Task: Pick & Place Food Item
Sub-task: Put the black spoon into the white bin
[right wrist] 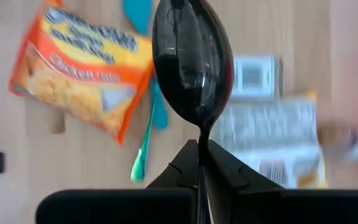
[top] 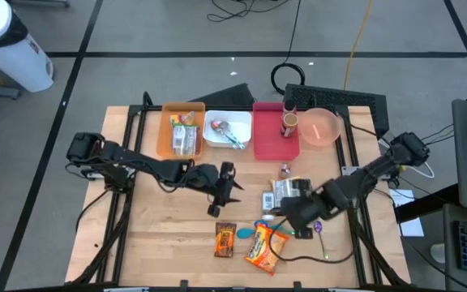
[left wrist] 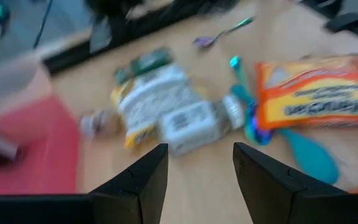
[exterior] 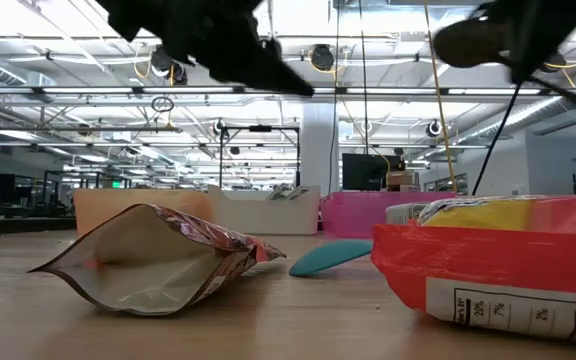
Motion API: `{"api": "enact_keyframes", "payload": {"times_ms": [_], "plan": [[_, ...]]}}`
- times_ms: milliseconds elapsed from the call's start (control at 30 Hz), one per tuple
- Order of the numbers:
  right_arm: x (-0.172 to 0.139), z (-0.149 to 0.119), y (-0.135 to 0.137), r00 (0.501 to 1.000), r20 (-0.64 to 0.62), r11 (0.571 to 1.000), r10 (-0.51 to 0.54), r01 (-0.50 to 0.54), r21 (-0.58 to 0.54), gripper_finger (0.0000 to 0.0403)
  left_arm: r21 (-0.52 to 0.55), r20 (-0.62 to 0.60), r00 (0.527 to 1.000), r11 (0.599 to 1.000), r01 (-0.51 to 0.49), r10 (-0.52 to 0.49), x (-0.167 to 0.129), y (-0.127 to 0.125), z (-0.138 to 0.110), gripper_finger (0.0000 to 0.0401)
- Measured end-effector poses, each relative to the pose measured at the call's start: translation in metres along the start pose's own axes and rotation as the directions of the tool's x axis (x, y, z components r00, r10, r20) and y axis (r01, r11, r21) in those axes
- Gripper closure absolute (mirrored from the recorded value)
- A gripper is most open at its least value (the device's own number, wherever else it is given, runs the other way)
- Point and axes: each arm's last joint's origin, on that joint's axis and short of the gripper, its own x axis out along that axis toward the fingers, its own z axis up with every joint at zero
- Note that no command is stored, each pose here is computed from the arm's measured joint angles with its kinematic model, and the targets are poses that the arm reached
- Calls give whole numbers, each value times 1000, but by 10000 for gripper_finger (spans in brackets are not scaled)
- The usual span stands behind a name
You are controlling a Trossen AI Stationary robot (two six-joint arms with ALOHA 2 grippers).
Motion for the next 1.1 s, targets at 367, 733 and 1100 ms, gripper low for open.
{"api": "enact_keyframes", "payload": {"times_ms": [367,733,1100], "plan": [[5,47,-48,946,162,940,279,-235,-247,403,226,124,971,947,-228,204,-5,-42,30,215],[8,62,-79,886,218,877,410,-317,-361,403,177,177,960,952,-249,218,-6,-42,35,215],[9,65,-86,881,251,868,402,-279,-410,403,150,280,942,961,-231,183,-8,-41,44,215]]}}
